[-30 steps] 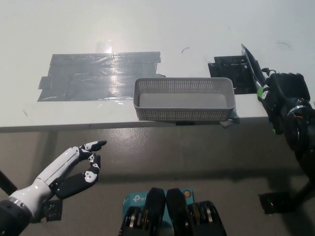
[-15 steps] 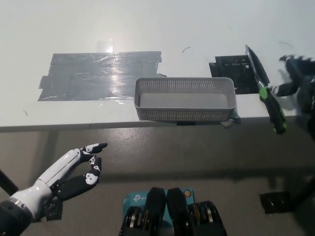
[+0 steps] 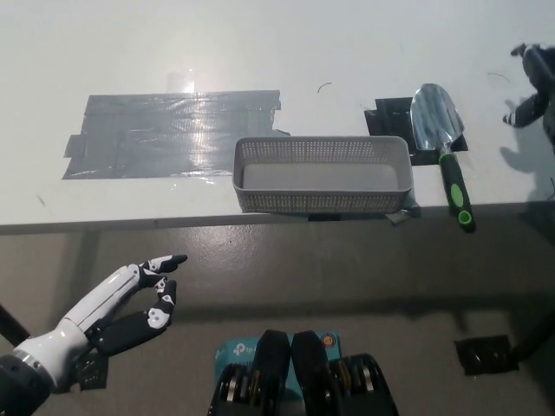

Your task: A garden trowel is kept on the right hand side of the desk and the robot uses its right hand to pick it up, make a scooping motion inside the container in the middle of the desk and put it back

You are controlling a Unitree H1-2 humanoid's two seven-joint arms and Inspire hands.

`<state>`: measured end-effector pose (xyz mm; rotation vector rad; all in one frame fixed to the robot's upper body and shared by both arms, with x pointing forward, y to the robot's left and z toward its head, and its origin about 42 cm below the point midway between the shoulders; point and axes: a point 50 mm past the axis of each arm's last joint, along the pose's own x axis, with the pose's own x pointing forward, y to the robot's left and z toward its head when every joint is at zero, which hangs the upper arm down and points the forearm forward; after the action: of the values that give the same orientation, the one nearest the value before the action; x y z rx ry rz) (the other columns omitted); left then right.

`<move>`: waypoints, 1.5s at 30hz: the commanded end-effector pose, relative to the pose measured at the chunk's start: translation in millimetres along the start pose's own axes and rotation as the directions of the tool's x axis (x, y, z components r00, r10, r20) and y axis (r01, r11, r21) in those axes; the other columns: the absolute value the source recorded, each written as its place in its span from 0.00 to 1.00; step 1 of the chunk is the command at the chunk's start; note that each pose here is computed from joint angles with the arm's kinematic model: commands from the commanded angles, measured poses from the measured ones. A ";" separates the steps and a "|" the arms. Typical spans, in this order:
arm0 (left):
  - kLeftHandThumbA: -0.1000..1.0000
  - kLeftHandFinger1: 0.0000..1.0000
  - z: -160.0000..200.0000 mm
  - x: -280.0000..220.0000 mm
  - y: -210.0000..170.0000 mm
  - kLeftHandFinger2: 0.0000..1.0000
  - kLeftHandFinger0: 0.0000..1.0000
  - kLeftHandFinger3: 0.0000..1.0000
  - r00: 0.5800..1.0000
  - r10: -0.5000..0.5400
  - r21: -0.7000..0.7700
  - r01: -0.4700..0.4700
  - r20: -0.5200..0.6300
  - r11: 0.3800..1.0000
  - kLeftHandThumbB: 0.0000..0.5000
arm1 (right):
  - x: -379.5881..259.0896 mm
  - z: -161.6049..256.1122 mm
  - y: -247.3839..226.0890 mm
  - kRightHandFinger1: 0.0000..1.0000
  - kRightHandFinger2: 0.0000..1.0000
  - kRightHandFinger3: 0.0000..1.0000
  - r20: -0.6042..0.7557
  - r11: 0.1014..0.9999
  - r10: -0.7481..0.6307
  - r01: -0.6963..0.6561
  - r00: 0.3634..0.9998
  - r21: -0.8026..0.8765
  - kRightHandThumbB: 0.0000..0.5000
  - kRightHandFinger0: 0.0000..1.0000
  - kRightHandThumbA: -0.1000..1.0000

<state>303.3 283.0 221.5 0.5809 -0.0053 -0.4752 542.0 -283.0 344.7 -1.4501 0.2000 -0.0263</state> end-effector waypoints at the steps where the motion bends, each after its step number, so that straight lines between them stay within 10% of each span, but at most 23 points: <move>1: 1.00 1.00 7.5 -7.6 10.8 1.00 1.00 1.00 1.000 0.008 0.042 -0.009 0.022 0.999 0.52 | -11.1 7.6 -51.4 1.00 1.00 1.00 0.039 0.994 -0.096 0.093 0.995 0.062 0.27 1.00 0.79; 12: 1.00 1.00 6.5 -10.6 6.1 1.00 1.00 1.00 1.000 0.016 0.023 -0.016 0.016 1.000 0.53 | -37.2 19.7 -25.3 1.00 1.00 1.00 0.008 0.930 -0.083 0.075 0.997 0.361 0.48 1.00 0.97; 23: 1.00 1.00 7.2 -10.9 3.0 1.00 1.00 1.00 1.000 -0.003 0.023 0.002 0.023 1.000 0.51 | -70.8 67.5 73.2 1.00 1.00 1.00 -0.008 0.792 0.047 -0.032 0.999 0.610 0.50 1.00 0.82; 35: 1.00 1.00 10.2 -11.2 2.5 1.00 1.00 1.00 1.000 0.000 0.028 -0.001 0.023 1.000 0.63 | -78.3 45.2 113.6 1.00 1.00 1.00 -0.060 0.814 0.100 -0.047 0.993 0.579 0.45 1.00 0.76; 45: 1.00 1.00 13.0 -12.7 1.9 1.00 1.00 1.00 1.000 -0.005 0.014 0.005 0.030 1.000 0.47 | -66.2 27.3 93.4 1.00 1.00 1.00 -0.069 0.910 -0.033 0.058 0.997 0.410 0.49 1.00 0.71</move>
<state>292.8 283.1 221.9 0.5721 0.0021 -0.4717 466.7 -212.9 244.4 -0.9526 0.2702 -0.0215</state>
